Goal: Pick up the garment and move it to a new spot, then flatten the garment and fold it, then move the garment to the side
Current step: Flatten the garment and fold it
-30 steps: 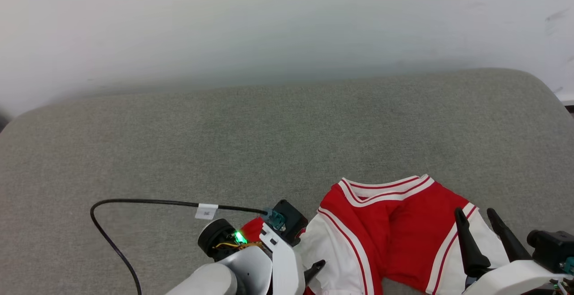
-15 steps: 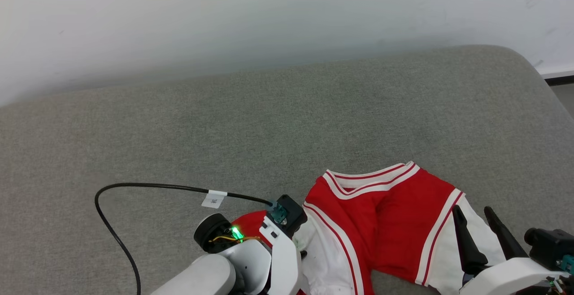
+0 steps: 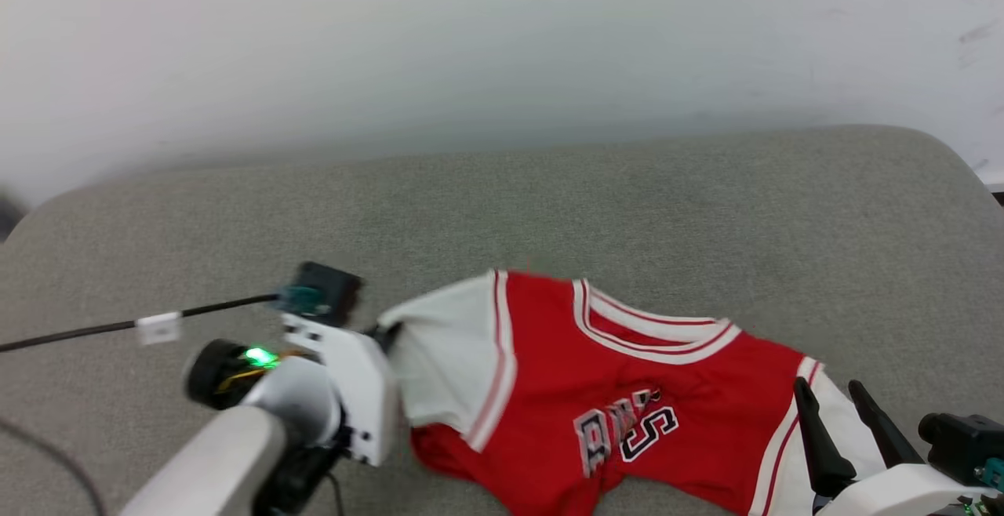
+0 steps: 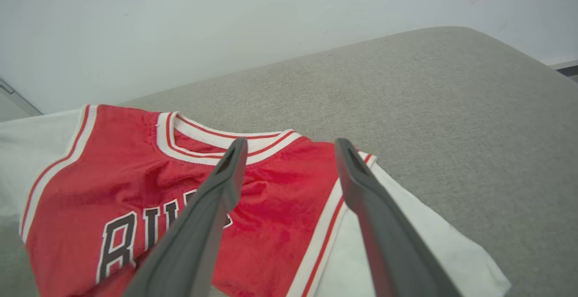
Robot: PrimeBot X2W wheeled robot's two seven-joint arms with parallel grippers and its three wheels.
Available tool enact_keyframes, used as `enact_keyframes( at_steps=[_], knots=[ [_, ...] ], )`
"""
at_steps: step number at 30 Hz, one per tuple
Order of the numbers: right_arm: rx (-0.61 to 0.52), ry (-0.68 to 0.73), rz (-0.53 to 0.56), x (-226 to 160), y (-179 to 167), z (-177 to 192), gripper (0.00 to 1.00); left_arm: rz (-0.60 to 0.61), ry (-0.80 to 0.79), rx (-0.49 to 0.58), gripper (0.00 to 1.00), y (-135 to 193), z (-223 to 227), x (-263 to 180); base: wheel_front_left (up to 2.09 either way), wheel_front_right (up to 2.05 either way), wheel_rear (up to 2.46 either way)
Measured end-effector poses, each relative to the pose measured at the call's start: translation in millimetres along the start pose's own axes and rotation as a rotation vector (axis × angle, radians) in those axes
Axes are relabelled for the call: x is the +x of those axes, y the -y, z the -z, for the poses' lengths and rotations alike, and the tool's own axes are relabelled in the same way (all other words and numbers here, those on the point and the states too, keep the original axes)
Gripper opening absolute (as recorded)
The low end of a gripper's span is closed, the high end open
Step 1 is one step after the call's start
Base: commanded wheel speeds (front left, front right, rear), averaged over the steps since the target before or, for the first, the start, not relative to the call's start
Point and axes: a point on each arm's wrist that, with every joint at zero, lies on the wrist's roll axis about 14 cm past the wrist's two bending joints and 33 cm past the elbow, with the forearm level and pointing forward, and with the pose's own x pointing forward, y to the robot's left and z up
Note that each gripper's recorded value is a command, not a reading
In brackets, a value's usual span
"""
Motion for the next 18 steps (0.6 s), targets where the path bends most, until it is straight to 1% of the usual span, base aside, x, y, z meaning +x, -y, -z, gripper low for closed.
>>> enact_keyframes(
  at_steps=[2,4,8,10,12,16,17,18],
  knots=[
    [0.0,-0.003,-0.006,2,-2,0,1.0,-0.103,0.016,-0.062,0.0,-32,4,-7,0.0,0.0,0.0],
    [0.0,-0.01,-0.008,4,-2,2,1.0,-0.181,0.017,-0.143,0.0,-55,15,-12,0.0,0.0,0.0],
    [-0.002,-0.036,-0.004,9,-1,7,1.0,-0.296,-0.046,-0.282,0.0,-89,55,-22,0.0,0.0,0.0],
    [-0.003,-0.044,-0.004,13,-1,9,1.0,-0.331,-0.096,-0.349,0.0,-97,80,-25,0.0,0.0,0.0],
    [-0.006,-0.045,-0.005,18,-2,9,1.0,-0.346,-0.151,-0.406,0.0,-97,104,-26,0.0,0.0,0.0],
    [-0.016,-0.05,-0.006,25,-2,9,1.0,-0.348,-0.245,-0.503,0.0,-88,143,-23,0.0,0.0,0.0],
    [-0.021,-0.046,-0.007,26,-2,8,1.0,-0.344,-0.259,-0.52,0.28,-86,149,-22,0.0,0.0,0.0],
    [-0.022,-0.042,-0.007,27,-3,6,1.0,-0.339,-0.261,-0.532,0.49,-85,152,-21,0.0,0.0,0.0]
  ],
)
